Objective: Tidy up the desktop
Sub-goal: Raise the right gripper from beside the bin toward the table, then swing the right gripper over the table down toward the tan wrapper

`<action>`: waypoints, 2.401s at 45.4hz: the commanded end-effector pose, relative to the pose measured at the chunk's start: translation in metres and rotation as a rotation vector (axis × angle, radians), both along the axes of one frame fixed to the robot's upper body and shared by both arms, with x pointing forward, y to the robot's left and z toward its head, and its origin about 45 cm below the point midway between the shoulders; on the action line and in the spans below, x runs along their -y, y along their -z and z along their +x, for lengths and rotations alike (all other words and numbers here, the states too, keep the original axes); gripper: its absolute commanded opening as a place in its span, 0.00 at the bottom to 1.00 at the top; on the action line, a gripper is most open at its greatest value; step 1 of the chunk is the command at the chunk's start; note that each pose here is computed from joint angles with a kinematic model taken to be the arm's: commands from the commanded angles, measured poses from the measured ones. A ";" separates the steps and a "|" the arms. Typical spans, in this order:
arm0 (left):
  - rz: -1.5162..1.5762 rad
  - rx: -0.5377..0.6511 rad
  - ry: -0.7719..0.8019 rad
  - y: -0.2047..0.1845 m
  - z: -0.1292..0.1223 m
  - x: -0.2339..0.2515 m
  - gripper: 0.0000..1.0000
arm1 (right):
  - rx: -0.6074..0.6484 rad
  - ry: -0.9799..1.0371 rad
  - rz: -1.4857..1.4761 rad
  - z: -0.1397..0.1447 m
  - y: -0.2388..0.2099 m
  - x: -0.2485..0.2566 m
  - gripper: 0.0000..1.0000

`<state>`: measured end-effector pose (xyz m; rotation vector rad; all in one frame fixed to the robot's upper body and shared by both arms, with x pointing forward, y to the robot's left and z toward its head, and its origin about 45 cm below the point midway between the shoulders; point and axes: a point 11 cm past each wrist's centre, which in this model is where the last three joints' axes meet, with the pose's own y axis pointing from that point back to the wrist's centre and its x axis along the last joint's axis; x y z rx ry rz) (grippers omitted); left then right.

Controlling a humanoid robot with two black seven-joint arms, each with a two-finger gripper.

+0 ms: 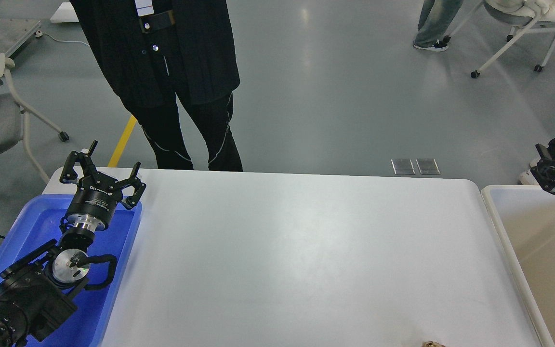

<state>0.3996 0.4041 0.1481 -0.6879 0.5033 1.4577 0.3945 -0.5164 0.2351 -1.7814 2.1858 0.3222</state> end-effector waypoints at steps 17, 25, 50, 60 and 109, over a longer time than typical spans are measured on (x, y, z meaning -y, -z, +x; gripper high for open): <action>0.000 0.001 0.001 0.000 0.000 0.000 1.00 | -0.015 -0.038 -0.031 0.003 -0.002 -0.007 1.00; 0.000 0.001 0.001 0.000 0.000 0.000 1.00 | -0.047 -0.077 -0.142 0.001 -0.019 0.003 1.00; 0.000 0.000 0.000 0.000 0.000 0.000 1.00 | -0.250 -0.568 -0.982 0.027 -0.079 -0.066 1.00; 0.000 0.000 0.000 0.000 0.000 0.000 1.00 | -0.237 -0.803 -1.259 0.010 -0.073 -0.111 1.00; 0.000 0.000 0.000 0.000 0.000 0.000 1.00 | -0.458 -1.752 -1.773 -0.187 0.082 -0.125 1.00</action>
